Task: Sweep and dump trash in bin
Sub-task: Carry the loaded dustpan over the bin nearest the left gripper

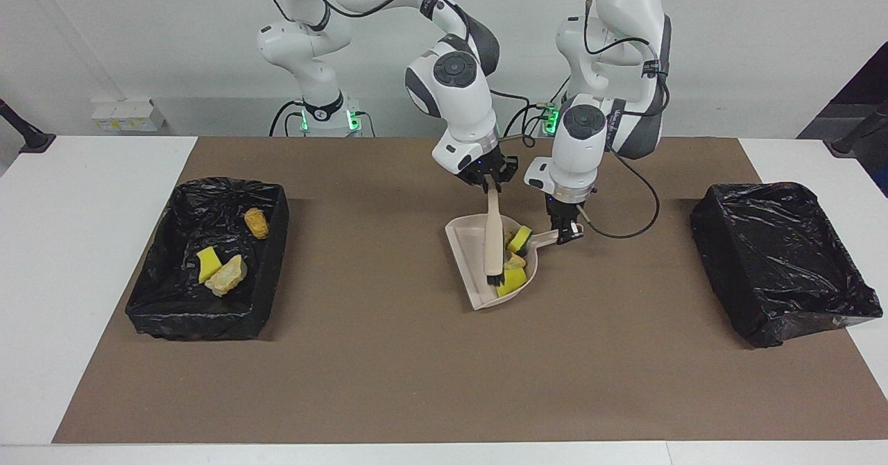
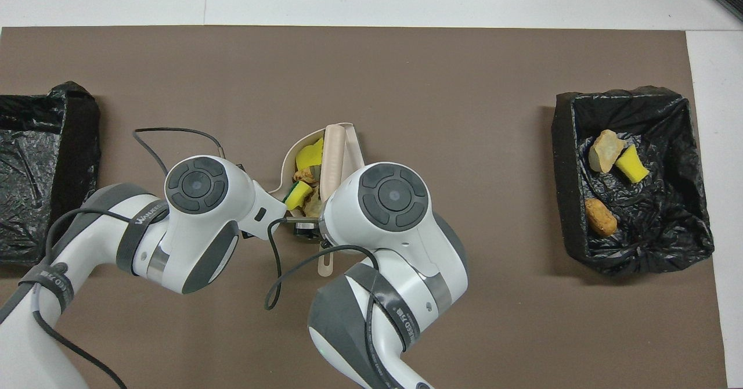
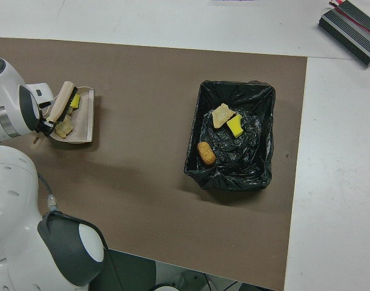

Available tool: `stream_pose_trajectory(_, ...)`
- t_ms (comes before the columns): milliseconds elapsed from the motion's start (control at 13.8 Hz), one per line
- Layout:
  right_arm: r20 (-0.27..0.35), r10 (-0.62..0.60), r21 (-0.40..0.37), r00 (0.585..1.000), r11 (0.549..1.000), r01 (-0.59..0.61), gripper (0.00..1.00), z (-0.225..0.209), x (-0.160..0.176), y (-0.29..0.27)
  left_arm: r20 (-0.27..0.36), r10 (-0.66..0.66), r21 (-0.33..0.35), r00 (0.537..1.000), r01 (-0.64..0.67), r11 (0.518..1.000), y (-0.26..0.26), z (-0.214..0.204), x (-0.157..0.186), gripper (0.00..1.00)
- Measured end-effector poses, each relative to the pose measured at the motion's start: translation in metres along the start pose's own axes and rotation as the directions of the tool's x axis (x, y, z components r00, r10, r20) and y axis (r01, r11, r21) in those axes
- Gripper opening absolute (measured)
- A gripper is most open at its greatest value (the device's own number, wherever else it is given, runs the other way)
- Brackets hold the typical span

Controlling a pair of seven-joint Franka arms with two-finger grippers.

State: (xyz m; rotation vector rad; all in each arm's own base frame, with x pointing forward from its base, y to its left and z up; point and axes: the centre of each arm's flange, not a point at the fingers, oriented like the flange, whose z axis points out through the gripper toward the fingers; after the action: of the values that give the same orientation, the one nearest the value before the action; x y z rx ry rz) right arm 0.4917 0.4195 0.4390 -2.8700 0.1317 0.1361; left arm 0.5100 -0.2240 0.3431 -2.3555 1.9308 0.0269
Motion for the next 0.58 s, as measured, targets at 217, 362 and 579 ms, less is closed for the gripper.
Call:
stream_pose_trajectory(217, -0.024, 0.010, 0.015, 1.000, 1.000, -0.009, 0.26, -0.032, 0.005, 0.004, 0.012, 0.012, -0.013, 1.000, -0.012, 1.000, -0.012, -0.001, -0.016, 0.32)
stream_pose_trajectory(362, -0.010, 0.003, -0.002, 1.000, 1.000, -0.003, 0.26, -0.044, -0.003, 0.005, 0.027, 0.017, -0.030, 1.000, -0.016, 0.999, -0.029, -0.008, -0.037, 0.32)
stream_pose_trajectory(579, 0.036, -0.031, -0.049, 0.999, 0.998, 0.032, 0.26, -0.040, -0.035, 0.000, 0.035, 0.012, -0.032, 0.999, -0.011, 0.999, -0.064, -0.036, -0.072, 0.32)
